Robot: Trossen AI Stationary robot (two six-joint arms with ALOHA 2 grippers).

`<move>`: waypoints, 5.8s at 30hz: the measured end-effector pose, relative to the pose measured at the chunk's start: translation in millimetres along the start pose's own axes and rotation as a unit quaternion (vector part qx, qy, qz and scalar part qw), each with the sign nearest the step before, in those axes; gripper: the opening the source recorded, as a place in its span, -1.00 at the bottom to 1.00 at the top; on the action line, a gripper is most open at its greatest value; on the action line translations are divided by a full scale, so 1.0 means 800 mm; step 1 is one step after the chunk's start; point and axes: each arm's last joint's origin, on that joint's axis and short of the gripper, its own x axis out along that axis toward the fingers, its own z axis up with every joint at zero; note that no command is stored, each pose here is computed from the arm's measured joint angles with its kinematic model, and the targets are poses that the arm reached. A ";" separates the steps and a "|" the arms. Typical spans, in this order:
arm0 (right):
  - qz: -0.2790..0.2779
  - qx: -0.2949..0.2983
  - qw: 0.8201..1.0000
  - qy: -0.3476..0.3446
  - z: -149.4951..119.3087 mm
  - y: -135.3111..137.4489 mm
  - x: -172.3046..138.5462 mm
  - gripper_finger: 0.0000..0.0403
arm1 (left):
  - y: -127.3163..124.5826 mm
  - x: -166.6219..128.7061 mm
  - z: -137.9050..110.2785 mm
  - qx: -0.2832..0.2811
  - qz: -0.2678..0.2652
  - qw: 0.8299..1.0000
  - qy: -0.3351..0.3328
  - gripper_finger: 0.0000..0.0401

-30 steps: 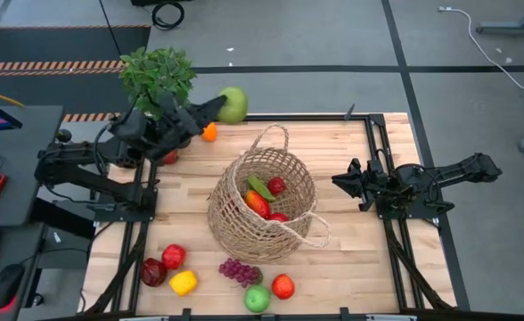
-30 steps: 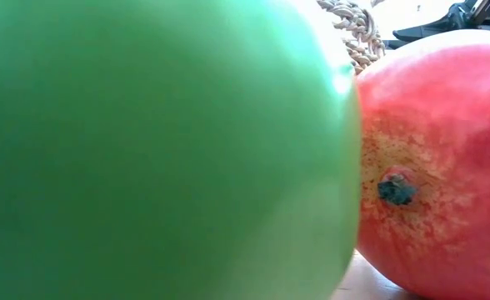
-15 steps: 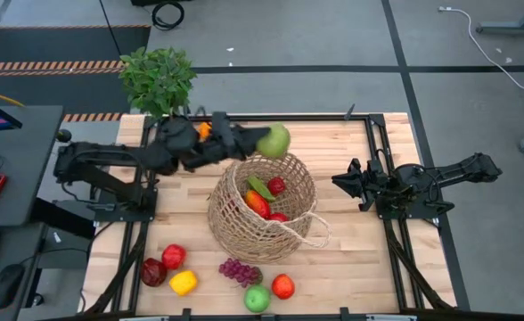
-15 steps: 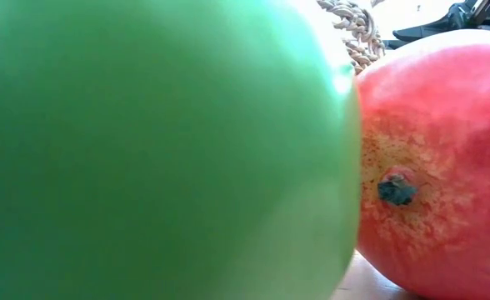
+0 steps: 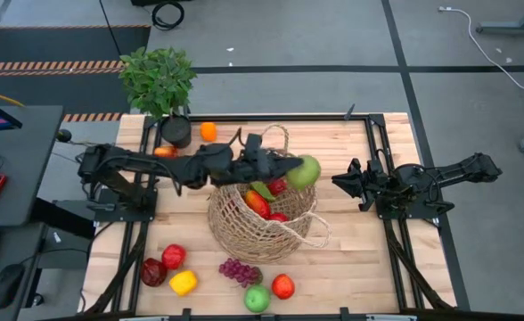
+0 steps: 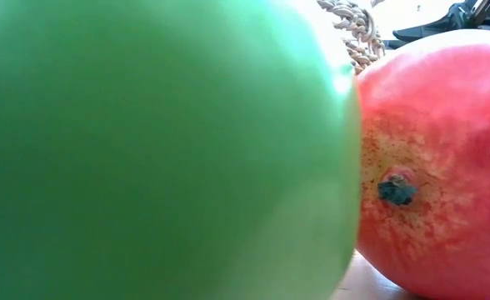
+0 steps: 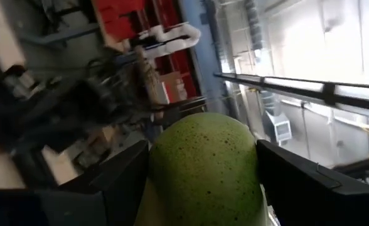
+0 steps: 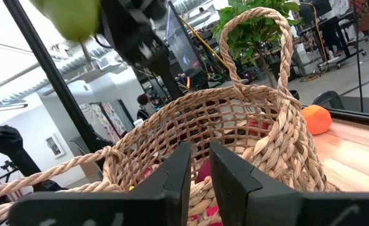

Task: Build produce basket
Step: Put the pear into the basket, then put the apple into the basket

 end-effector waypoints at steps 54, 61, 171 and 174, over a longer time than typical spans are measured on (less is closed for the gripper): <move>0.003 0.001 1.000 -0.003 0.001 0.001 0.000 -0.68 | 0.182 0.018 -0.028 0.151 0.496 0.834 0.188 0.73; 0.001 0.001 1.000 -0.004 0.001 0.000 0.000 -0.68 | 0.182 0.018 -0.027 0.147 0.494 0.834 0.195 0.87; 0.000 0.000 1.000 -0.001 0.000 0.000 0.001 -0.68 | 0.192 -0.306 -0.170 0.220 0.565 0.614 0.506 0.75; 0.000 0.000 1.000 -0.001 0.000 0.000 0.001 -0.68 | 0.193 -0.305 -0.167 0.222 0.568 0.608 0.509 0.63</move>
